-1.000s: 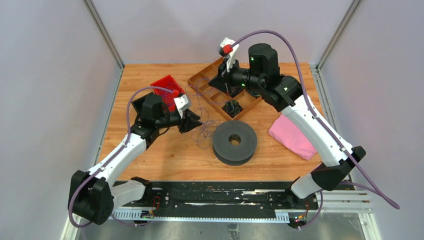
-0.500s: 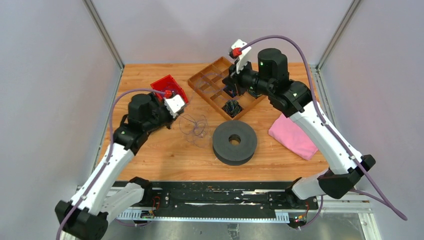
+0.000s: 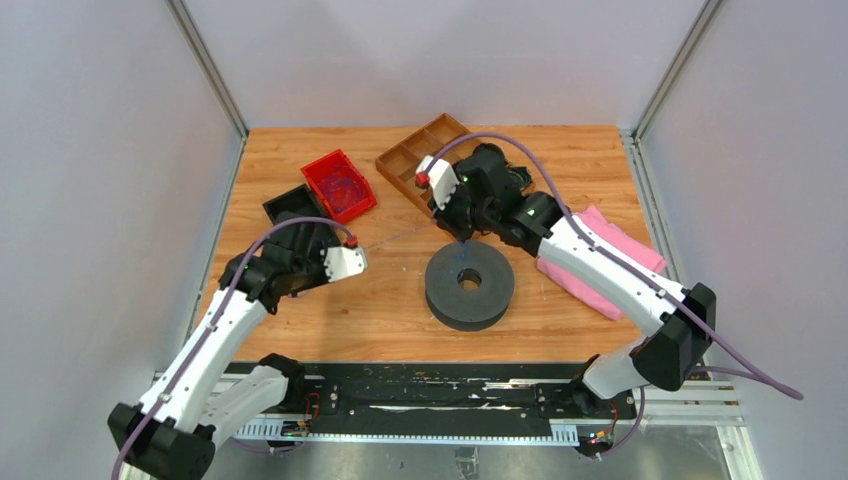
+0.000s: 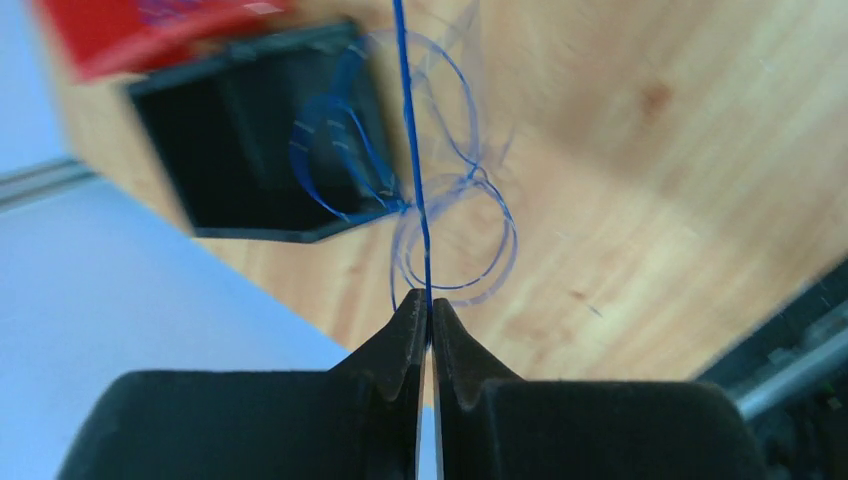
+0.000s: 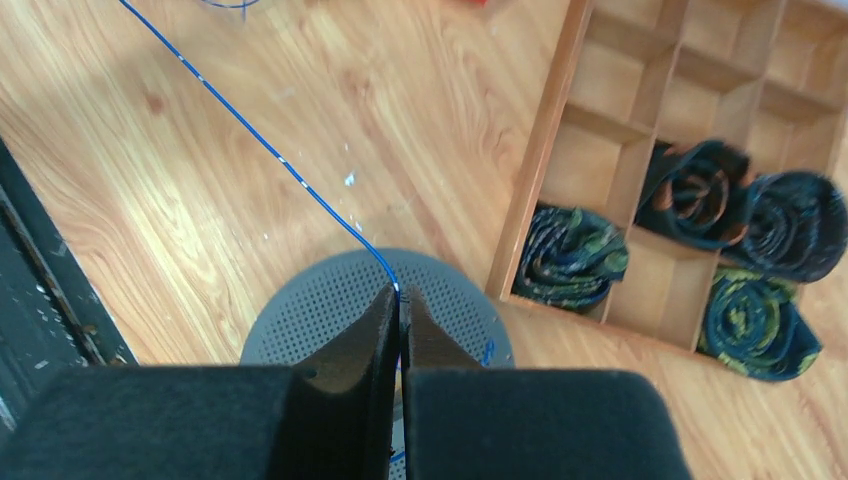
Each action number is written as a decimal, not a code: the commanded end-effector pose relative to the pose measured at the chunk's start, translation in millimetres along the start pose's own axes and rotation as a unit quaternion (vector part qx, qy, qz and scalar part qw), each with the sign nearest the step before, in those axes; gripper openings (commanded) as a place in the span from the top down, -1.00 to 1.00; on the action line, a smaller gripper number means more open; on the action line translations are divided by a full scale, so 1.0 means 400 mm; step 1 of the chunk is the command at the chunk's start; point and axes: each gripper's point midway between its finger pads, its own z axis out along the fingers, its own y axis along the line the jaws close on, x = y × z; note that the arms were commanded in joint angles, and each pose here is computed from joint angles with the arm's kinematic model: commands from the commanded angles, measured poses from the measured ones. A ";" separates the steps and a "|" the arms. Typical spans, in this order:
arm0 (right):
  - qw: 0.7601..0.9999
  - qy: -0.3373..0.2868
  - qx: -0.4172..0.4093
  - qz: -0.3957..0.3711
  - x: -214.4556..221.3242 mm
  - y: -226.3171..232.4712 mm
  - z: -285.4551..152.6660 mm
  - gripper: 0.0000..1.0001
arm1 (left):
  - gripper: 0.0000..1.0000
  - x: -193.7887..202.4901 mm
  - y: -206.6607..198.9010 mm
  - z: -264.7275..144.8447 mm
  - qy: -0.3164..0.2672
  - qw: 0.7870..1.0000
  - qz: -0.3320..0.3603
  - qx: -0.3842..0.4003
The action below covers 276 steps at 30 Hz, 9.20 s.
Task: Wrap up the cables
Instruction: Adjust the cable at the center of the board, then pick up the cable reel from the center of the board.
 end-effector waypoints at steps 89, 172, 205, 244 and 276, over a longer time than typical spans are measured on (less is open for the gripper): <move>0.950 -0.080 -0.291 0.077 0.092 0.144 0.007 -0.10 | 0.99 -0.441 -0.095 -0.092 -0.445 0.872 -0.059 0.193; 0.998 -0.060 0.001 0.019 -0.015 -0.031 -0.046 0.99 | -0.61 -0.407 -0.056 -0.075 -0.396 0.872 -0.144 0.249; 0.996 -0.038 -0.073 0.043 0.007 0.039 0.006 0.99 | -0.05 -0.651 -0.005 -0.020 -0.473 0.806 -0.244 0.257; 0.964 0.182 -0.187 -0.046 0.396 0.210 0.019 -0.55 | 0.99 -0.293 0.141 -0.029 -0.291 0.911 -0.292 0.006; 0.937 0.292 -0.183 -0.066 0.503 0.247 0.039 -0.64 | 0.99 -0.304 0.116 -0.038 -0.316 0.907 -0.278 0.019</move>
